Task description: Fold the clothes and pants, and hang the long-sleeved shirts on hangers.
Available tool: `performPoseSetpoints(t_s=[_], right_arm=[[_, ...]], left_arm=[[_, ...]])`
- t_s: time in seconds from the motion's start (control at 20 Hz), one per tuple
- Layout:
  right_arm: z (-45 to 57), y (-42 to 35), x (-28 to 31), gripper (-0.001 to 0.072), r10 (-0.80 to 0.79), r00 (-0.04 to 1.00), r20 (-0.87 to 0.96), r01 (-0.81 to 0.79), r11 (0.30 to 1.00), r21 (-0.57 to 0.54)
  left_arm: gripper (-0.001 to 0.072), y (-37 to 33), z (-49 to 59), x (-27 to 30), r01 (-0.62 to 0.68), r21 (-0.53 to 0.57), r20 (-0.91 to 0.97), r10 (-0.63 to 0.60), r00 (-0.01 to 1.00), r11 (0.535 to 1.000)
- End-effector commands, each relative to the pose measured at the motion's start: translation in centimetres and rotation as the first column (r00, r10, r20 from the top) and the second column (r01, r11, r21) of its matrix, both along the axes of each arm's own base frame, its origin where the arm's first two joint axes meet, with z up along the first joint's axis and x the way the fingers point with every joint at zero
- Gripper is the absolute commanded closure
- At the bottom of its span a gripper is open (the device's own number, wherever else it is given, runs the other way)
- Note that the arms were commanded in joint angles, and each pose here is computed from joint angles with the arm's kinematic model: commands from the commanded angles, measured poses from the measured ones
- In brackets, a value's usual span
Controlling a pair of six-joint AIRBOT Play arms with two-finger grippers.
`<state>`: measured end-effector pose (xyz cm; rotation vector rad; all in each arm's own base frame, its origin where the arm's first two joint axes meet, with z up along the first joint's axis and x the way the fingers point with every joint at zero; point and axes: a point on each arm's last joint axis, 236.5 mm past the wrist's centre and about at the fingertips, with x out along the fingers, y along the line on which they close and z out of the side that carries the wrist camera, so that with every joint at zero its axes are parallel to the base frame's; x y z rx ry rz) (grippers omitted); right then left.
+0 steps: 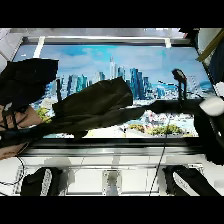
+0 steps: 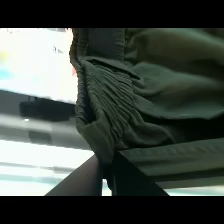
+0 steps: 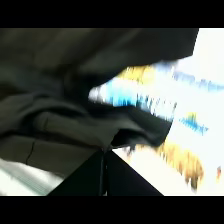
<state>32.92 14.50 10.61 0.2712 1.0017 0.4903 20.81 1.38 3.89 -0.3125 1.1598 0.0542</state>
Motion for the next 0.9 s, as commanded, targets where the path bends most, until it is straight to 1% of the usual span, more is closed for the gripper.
performPoseSetpoints(t_s=[0.0,0.1,0.15,0.3,0.4,0.5,0.55,0.6,0.65,0.7,0.85], right_arm=[[-1.4,0.7,8.4,0.0713,-0.019,1.000,0.010,0.019,1.000,0.004],[-2.4,1.3,12.7,0.0713,-0.027,1.000,0.007,0.026,0.999,0.017],[-2.9,1.5,14.7,0.0713,-0.033,0.999,0.011,0.033,0.999,0.023],[-4.7,1.9,20.0,0.0713,-0.062,0.997,0.037,0.060,0.998,0.034],[-5.9,2.6,21.7,0.0712,-0.068,0.997,0.024,0.067,0.996,0.065],[-7.0,2.6,22.3,0.0709,-0.070,0.997,0.014,0.069,0.996,0.063],[-7.5,2.6,22.0,0.0676,-0.041,0.999,0.013,0.041,0.998,0.047],[-8.2,2.9,21.3,0.0553,-0.002,1.000,-0.008,0.002,0.999,0.033],[-9.0,3.2,20.2,0.0414,0.039,0.998,-0.049,-0.037,0.999,0.028],[-10.2,3.8,18.9,0.0403,0.098,0.991,-0.094,-0.097,0.995,0.019],[-13.6,4.1,17.0,0.0404,0.145,0.966,-0.215,-0.143,0.989,0.029]], left_arm=[[0.0680,1.4,0.9,5.5,-0.061,-0.036,0.068,0.064,0.996,0.997],[0.0680,1.9,1.2,9.5,-0.085,-0.081,0.112,0.094,0.989,0.993],[0.0680,2.1,1.1,11.4,-0.082,-0.082,0.125,0.092,0.988,0.993],[0.0680,0.6,0.6,17.3,-0.018,-0.069,0.165,0.029,0.986,0.997],[0.0679,-1.7,0.2,20.9,0.043,-0.061,0.192,-0.031,0.981,0.997],[0.0679,-3.2,-0.6,23.2,0.080,-0.060,0.191,-0.067,0.979,0.995],[0.0679,-3.5,-1.1,23.8,0.089,-0.062,0.179,-0.076,0.981,0.994],[0.0679,-3.6,-1.6,24.0,0.090,-0.064,0.168,-0.078,0.983,0.994],[0.0679,-3.5,-2.0,24.0,0.089,-0.065,0.160,-0.078,0.984,0.994],[0.0678,-3.4,-1.9,24.0,0.087,-0.065,0.161,-0.075,0.984,0.994],[0.0678,-3.2,-1.6,24.0,0.084,-0.063,0.169,-0.072,0.983,0.994]])
